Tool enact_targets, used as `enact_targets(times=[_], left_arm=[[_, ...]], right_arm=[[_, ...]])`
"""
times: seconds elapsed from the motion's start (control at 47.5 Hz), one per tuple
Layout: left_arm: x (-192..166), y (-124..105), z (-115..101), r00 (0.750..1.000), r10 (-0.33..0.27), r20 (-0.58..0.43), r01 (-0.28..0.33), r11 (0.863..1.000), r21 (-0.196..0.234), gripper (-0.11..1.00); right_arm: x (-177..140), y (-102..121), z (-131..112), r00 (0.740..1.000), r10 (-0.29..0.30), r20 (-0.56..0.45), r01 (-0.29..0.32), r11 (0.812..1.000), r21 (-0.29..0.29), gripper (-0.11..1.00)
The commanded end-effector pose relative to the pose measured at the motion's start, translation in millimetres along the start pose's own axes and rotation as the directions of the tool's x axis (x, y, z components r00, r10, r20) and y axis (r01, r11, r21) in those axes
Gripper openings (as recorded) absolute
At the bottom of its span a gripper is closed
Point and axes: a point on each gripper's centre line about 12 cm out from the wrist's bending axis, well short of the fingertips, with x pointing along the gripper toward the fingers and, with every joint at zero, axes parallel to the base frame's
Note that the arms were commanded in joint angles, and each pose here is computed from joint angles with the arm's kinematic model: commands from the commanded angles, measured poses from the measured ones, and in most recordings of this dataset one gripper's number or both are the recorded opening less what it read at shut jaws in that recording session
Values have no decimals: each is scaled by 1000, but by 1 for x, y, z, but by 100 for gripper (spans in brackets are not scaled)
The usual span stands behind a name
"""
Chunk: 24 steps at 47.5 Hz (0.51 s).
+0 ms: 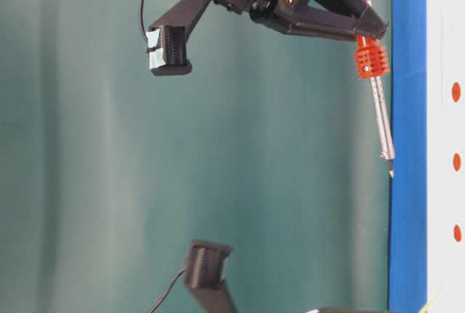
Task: Touch the tip of the soldering iron to the tip of the solder at the mark.
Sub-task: 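Bring iron tip toward the wire tip at the left red dot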
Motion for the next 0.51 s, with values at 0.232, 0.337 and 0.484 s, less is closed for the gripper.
enact_targets(times=[0.232,0.337,0.484], left_arm=[[-1,-4,14,999,-7,34,6,1000,21,2],[-1,-4,13,1000,-7,29,7,1000,17,2],[-1,-5,12,1000,-7,23,7,1000,13,2]], right_arm=[[-1,-1,4,1000,-2,17,2,1000,-1,6],[0,-1,5,1000,-2,14,2,1000,-1,6],[1,-1,6,1000,-2,14,2,1000,-1,6]])
